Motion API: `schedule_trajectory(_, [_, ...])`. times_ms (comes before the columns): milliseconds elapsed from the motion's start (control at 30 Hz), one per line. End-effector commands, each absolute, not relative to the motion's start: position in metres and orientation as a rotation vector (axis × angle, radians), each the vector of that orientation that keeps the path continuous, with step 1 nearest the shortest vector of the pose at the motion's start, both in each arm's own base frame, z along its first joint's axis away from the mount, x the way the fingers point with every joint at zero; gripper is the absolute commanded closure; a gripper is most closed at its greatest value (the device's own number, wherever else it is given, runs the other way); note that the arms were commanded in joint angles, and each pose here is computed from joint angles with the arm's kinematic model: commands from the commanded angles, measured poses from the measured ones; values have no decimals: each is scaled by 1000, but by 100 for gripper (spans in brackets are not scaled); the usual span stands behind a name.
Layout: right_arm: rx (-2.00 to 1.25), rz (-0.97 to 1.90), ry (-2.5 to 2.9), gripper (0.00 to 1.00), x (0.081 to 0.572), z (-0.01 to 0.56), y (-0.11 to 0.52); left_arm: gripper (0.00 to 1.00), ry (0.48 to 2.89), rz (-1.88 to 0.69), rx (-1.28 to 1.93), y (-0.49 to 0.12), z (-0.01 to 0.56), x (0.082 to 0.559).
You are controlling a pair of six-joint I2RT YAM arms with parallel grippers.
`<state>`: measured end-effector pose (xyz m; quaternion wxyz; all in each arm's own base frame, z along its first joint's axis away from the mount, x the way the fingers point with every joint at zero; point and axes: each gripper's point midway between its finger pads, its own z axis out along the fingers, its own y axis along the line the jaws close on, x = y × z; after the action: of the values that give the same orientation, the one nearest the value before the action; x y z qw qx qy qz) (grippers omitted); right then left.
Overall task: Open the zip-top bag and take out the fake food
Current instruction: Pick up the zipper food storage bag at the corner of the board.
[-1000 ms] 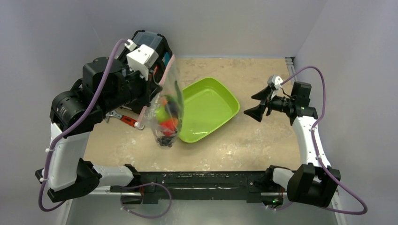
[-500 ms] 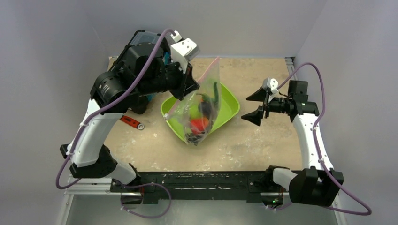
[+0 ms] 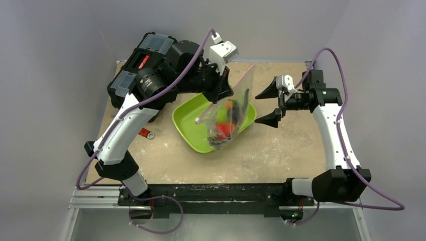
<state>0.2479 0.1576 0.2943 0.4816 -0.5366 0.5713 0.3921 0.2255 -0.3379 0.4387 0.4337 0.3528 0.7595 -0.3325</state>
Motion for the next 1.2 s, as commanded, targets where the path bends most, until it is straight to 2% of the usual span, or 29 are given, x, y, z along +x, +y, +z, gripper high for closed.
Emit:
schedule_trajectory(0, [-1320, 929, 1279, 1, 255, 340, 162, 100, 1718, -964, 886, -352, 485, 210])
schedule_trajectory(167, [-1319, 956, 1249, 1, 265, 369, 176, 100, 1724, -991, 921, -363, 478, 207])
schedule_trajectory(400, [-1284, 1057, 1223, 1, 254, 393, 198, 100, 1734, -1015, 953, -381, 468, 208])
schedule_trajectory(467, [-1257, 1090, 1241, 6, 251, 394, 199, 100, 1732, -1018, 955, -383, 468, 209])
schedule_trajectory(500, [-1247, 1100, 1244, 11, 251, 395, 199, 100, 1736, -1018, 956, -384, 466, 209])
schedule_trajectory(567, [-1225, 1133, 1255, 31, 250, 394, 200, 100, 1741, -1016, 957, -386, 464, 210])
schedule_trajectory(633, [-1207, 1146, 1264, 70, 248, 393, 201, 100, 1750, -997, 944, -385, 460, 214])
schedule_trajectory(700, [-1195, 1141, 1265, 98, 246, 391, 200, 100, 1765, -975, 932, -385, 452, 219])
schedule_trajectory(867, [-1141, 1072, 1312, 100, 251, 385, 185, 100, 1760, -954, 893, -378, 443, 222])
schedule_trajectory(933, [-1114, 1015, 1349, 100, 257, 384, 172, 85, 1753, -949, 878, -373, 441, 221])
schedule_trajectory(1033, [-1066, 879, 1425, 100, 270, 380, 143, 54, 1713, -956, 850, -362, 441, 218])
schedule_trajectory(1167, [-1044, 692, 1489, 100, 278, 381, 112, 20, 1638, -954, 794, -335, 439, 215])
